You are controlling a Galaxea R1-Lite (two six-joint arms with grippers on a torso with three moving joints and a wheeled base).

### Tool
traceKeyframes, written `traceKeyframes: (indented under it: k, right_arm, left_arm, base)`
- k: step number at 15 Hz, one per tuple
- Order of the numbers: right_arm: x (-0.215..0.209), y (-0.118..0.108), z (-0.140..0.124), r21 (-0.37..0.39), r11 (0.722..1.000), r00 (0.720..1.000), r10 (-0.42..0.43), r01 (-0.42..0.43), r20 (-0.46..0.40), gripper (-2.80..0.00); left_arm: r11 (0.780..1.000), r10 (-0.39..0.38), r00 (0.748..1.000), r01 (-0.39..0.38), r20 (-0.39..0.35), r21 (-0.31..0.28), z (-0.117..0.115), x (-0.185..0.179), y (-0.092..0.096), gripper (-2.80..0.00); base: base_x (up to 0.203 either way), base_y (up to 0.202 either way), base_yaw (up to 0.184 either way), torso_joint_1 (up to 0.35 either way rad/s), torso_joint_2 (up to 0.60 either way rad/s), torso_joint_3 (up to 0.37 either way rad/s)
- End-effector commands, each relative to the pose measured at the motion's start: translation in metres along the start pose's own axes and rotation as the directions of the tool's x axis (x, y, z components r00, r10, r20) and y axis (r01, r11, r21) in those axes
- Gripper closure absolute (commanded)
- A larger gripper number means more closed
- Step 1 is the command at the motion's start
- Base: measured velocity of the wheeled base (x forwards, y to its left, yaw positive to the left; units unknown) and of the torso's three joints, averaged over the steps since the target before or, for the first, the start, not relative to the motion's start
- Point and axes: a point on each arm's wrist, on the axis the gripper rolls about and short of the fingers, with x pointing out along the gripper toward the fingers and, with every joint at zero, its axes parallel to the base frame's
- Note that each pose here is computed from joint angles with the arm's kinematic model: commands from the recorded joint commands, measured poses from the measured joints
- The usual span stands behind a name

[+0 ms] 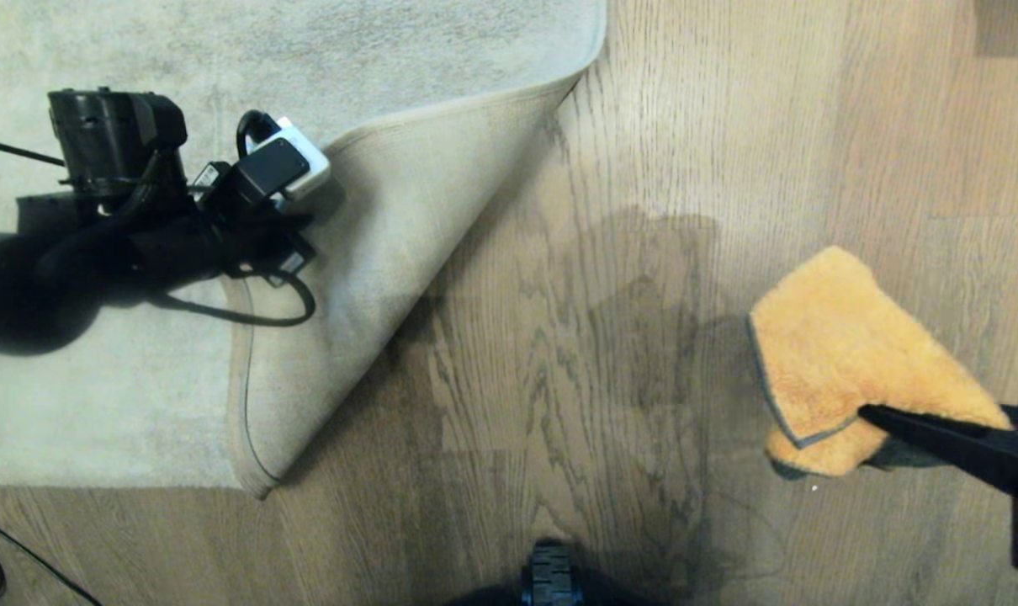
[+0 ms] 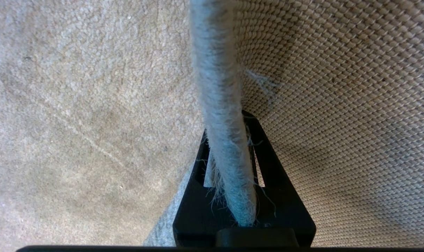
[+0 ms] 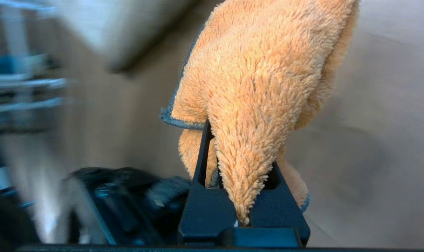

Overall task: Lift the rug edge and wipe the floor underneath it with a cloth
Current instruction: Wipe the floor under the carpet with a rag

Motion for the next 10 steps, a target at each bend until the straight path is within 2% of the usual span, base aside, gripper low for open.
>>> traceKeyframes:
  k: [1, 3, 6, 10]
  right_arm:
    - [0.051, 0.000, -0.018, 0.052, 0.990, 0.988, 0.131, -0.127, -0.080, 0.00]
    - [0.092, 0.001, -0.028, 0.048, 0.988, 0.984, 0.152, -0.148, -0.096, 0.00]
    - [0.159, 0.008, -0.037, 0.018, 0.991, 0.989, 0.137, -0.136, -0.059, 0.00]
    - [0.234, 0.010, -0.034, -0.016, 0.999, 0.999, 0.040, -0.040, 0.023, 0.00]
  left_arm:
    - [1.000, -0.004, 1.000, 0.004, -0.005, 0.005, -0.001, 0.002, -0.002, 0.00]
    - [1.000, -0.005, 1.000, 0.005, -0.007, 0.006, -0.002, 0.003, -0.002, 0.00]
    - [1.000, -0.005, 1.000, 0.006, -0.012, 0.004, -0.003, 0.003, -0.003, 0.00]
    - [1.000, -0.009, 1.000, 0.009, -0.015, 0.003, -0.003, 0.005, -0.004, 0.00]
  base:
    - [0.000, 0.000, 0.000, 0.000, 0.00, 0.000]
    - [0.000, 0.000, 0.000, 0.000, 0.00, 0.000]
    - [0.000, 0.000, 0.000, 0.000, 0.00, 0.000]
    - [0.000, 0.000, 0.000, 0.000, 0.00, 0.000]
